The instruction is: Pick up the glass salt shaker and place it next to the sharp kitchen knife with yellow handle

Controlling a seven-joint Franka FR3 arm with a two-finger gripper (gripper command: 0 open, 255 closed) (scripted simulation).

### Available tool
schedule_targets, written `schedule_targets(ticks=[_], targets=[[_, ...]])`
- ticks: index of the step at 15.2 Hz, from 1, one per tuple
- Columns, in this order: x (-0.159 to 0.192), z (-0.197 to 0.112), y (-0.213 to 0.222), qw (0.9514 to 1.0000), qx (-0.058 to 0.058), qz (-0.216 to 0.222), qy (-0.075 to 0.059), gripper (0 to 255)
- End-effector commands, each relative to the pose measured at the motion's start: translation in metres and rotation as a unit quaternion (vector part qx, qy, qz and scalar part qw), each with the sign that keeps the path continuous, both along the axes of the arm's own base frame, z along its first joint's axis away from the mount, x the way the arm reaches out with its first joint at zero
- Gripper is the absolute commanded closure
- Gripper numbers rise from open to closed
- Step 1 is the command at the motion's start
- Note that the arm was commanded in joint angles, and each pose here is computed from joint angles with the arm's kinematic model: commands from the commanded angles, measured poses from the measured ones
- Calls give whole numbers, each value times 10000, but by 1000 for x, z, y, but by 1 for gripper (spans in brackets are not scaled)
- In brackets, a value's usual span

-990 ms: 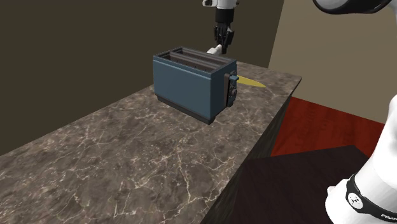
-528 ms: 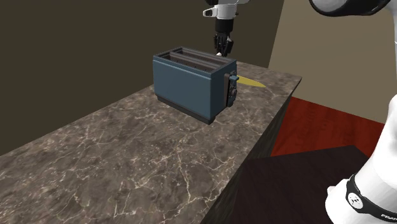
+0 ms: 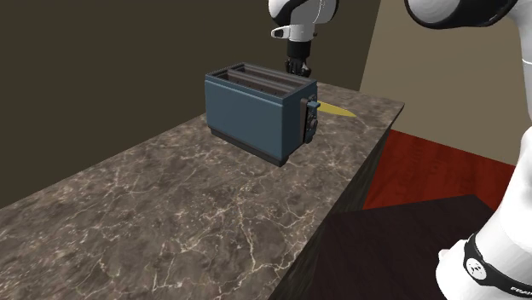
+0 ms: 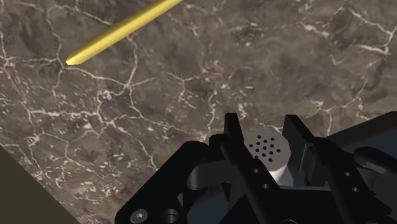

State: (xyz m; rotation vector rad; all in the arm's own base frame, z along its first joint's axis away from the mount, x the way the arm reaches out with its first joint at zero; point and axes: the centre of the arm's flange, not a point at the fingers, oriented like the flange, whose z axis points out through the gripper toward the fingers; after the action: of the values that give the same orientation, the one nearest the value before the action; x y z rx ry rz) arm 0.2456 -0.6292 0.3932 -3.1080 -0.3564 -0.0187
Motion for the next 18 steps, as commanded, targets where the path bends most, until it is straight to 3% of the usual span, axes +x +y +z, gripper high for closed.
schedule_targets(ticks=[1,9,10,15,18], targets=[[-1,-12,1,10000,-1,0,-1,255],[-1,-12,1,10000,-1,0,-1,255],[0,-12,1,10000,-1,0,-1,0],[-1,-12,1,10000,-1,0,-1,0],[-1,27,0,10000,-1,0,-1,0]])
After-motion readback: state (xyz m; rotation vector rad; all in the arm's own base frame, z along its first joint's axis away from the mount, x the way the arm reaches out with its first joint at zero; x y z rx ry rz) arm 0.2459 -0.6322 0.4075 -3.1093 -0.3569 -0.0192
